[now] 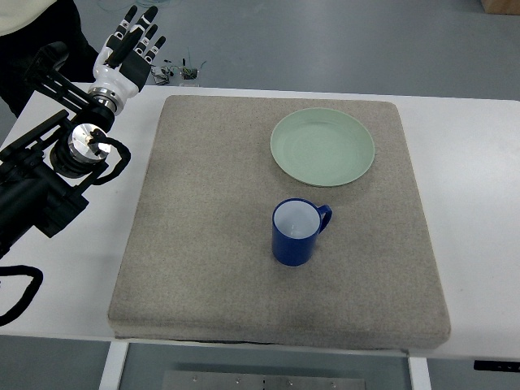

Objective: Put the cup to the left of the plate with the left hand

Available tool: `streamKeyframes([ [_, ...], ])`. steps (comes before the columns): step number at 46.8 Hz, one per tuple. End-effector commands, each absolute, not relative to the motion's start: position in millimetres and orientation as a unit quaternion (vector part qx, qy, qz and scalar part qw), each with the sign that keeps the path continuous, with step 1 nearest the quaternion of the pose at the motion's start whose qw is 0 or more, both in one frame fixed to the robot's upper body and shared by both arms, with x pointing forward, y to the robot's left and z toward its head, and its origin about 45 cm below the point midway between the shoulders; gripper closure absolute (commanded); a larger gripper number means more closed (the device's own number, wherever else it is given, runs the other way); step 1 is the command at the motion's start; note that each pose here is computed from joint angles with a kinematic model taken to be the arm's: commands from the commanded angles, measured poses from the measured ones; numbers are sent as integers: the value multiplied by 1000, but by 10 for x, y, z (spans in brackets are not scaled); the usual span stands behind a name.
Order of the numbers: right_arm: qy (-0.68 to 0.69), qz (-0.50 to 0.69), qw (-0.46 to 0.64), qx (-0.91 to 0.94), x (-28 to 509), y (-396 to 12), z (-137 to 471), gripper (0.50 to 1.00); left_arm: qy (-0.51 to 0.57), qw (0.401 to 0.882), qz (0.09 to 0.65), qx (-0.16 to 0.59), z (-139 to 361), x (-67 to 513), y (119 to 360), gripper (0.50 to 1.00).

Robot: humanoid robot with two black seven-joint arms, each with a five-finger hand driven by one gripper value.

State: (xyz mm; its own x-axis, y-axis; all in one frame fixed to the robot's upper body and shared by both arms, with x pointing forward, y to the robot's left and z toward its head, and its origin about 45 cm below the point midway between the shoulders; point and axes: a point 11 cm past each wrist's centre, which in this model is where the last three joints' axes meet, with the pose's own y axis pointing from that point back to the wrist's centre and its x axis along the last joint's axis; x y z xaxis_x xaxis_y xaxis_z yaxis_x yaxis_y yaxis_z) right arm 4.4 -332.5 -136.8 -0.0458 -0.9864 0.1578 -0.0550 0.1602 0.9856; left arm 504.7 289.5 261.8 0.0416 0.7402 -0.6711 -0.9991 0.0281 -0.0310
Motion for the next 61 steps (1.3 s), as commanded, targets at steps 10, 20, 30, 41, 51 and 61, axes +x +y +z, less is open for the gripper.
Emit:
streamKeyframes([
  [10, -562, -454, 513, 463, 43, -3324, -1368, 566, 233, 666, 654, -274, 2646, 5039, 2950, 506],
  [20, -563, -454, 513, 462, 44, -3326, -1368, 566, 233, 667, 652, -275, 2657, 5042, 2940, 506],
  [30, -563, -453, 514, 463, 43, -3326, -1368, 566, 232, 671, 650, -272, 2662, 5043, 2929, 506],
  [41, -563, -454, 513, 462, 44, -3326, -1368, 566, 215, 695, 639, -248, 2694, 5058, 2817, 504],
  [51, -563, -454, 513, 463, 44, -3324, -1368, 566, 209, 695, 642, -248, 2741, 5076, 2860, 506],
  [61, -563, -454, 513, 462, 43, -3326, -1368, 566, 209, 696, 643, -241, 2698, 5053, 2837, 506],
])
